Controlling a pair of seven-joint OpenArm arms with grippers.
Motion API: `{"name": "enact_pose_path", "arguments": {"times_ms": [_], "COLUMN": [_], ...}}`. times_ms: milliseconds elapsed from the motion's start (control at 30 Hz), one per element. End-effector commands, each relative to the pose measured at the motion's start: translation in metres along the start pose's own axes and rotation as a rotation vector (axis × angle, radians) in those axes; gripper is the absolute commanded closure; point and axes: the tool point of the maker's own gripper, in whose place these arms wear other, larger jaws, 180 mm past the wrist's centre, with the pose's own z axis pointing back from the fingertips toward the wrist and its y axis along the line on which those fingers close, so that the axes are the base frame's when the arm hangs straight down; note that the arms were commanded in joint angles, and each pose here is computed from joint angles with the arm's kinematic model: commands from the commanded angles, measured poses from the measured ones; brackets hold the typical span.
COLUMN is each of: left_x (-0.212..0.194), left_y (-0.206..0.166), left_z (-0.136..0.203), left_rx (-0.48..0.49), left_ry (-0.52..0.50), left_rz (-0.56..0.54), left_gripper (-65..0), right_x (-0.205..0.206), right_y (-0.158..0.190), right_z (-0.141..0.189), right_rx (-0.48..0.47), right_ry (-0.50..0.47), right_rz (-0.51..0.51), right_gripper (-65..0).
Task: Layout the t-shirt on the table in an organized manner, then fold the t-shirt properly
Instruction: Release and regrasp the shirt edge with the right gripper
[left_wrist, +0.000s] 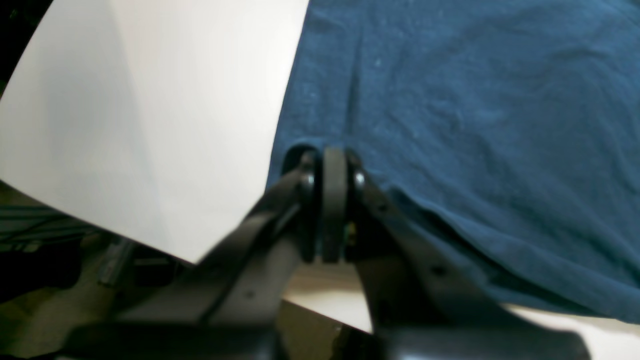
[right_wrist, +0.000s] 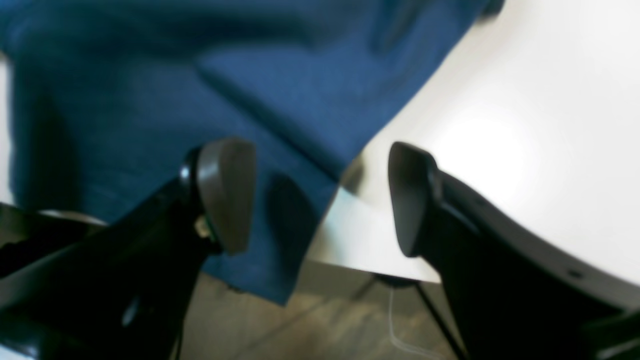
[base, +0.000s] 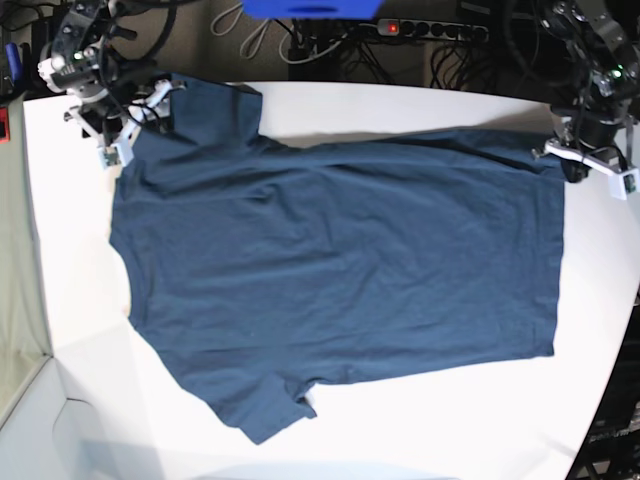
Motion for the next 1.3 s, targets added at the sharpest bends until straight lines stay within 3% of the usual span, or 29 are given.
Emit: {"name": "enact_pose_path", "arguments": {"times_ms": [0, 100, 200, 367, 800, 1267], "left_x": [0.012, 0.012, 0.012, 0.014, -0.007, -0.042], "left_y": [0.002, 0.002, 0.002, 0.001, 0.009, 0.029], "left_z": [0.003, 0.003, 0.003, 0.004, 0.012, 0.030], "left_rx": [0.002, 0.005, 0.005, -0.001, 0.018, 0.065], "left_ry": [-0.041, -0.041, -0.041, -0.048, 0.005, 0.099], "left_rz": [-0.009, -0.009, -0.009, -0.007, -0.022, -0.044], "left_gripper": [-0.1, -0.1, -0.1, -0.1, -0.1, -0.1], "right_x": [0.007, -0.002, 0.004, 0.011, 0.060, 0.053], "right_y": [-0.002, 0.000, 0.000, -0.003, -0.017, -0.026], "right_z": [0.000, -0.006, -0.007, -0.007, 0.023, 0.028], "right_rx": [0.003, 0.018, 0.018, 0.009, -0.072, -0.099], "right_ry": [-0.028, -0.006, -0.019, -0.036, -0.168, -0.154], "right_rz": [-0.003, -0.019, -0.019, -0.018, 0.061, 0.049], "right_gripper": [-41.5, -36.9, -26.5, -0.4, 0.0, 0.0]}}
